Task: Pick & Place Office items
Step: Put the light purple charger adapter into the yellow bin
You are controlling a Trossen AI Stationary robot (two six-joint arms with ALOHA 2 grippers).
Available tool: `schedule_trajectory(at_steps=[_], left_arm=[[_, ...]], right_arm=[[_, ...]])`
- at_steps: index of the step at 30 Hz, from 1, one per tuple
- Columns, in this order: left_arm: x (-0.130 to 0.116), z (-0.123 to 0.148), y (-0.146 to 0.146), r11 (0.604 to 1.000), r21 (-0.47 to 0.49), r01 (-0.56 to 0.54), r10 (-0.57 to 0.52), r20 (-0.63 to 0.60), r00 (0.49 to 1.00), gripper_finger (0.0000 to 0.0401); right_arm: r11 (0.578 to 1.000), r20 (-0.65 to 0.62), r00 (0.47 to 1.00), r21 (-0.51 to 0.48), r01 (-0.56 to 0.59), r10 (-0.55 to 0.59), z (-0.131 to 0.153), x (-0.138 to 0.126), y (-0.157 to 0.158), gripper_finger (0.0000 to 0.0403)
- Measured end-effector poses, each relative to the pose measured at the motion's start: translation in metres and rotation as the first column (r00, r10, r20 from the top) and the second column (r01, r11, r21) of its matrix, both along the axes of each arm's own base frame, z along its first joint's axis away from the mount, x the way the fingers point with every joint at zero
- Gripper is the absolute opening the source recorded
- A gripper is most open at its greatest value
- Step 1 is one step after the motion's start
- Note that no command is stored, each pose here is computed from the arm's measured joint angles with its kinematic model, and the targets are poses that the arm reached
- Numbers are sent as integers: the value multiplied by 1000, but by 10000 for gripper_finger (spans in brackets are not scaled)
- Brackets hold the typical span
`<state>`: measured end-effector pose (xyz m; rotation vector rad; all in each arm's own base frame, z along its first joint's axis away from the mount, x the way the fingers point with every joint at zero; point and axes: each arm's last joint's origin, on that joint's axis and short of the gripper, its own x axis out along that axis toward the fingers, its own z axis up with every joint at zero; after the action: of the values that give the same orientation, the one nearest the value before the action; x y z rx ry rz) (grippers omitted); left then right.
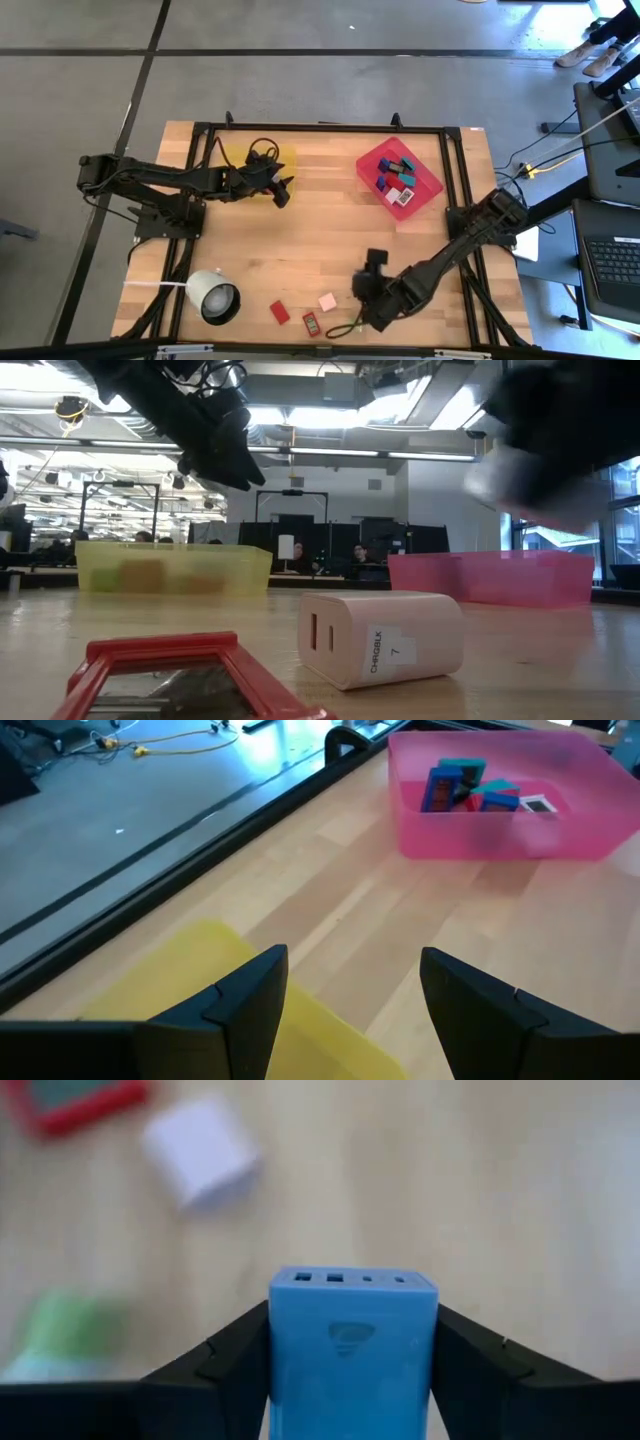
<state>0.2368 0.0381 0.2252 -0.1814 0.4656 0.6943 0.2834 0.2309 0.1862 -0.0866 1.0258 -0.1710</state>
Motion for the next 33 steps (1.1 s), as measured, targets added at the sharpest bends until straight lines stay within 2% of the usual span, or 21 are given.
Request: schedule_trajectory(at_steps=[3, 6, 11, 14, 19, 23, 28, 33], left_arm=[[1, 1, 0, 1000, -18, -12, 12, 26, 1000, 226], [2, 2, -1, 999, -40, 22, -20, 50, 999, 226], [6, 6, -3, 989, -84, 119, -110, 109, 988, 226], [8, 9, -4, 981, -94, 167, -152, 149, 977, 226], [12, 15, -6, 964, -90, 252, -228, 220, 949, 226], [15, 21, -9, 941, -86, 328, -291, 293, 911, 226], [18, 24, -17, 893, -94, 440, -387, 338, 858, 226], [18, 24, -24, 872, -116, 476, -413, 349, 841, 226]], right_arm=[[988, 78, 997, -153, 0, 12, 9, 13, -12, 218], [962, 119, 993, -271, 37, -4, 14, 27, -30, 216], [892, 155, 986, -435, 119, -56, 18, 46, -63, 221], [850, 180, 979, -499, 171, -91, 20, 56, -82, 221], [801, 201, 972, -559, 215, -121, 24, 71, -108, 221], [791, 210, 970, -569, 223, -122, 26, 80, -120, 220], [778, 218, 972, -595, 202, -86, 31, 90, -128, 221], [775, 234, 972, -611, 161, -17, 38, 99, -130, 221]])
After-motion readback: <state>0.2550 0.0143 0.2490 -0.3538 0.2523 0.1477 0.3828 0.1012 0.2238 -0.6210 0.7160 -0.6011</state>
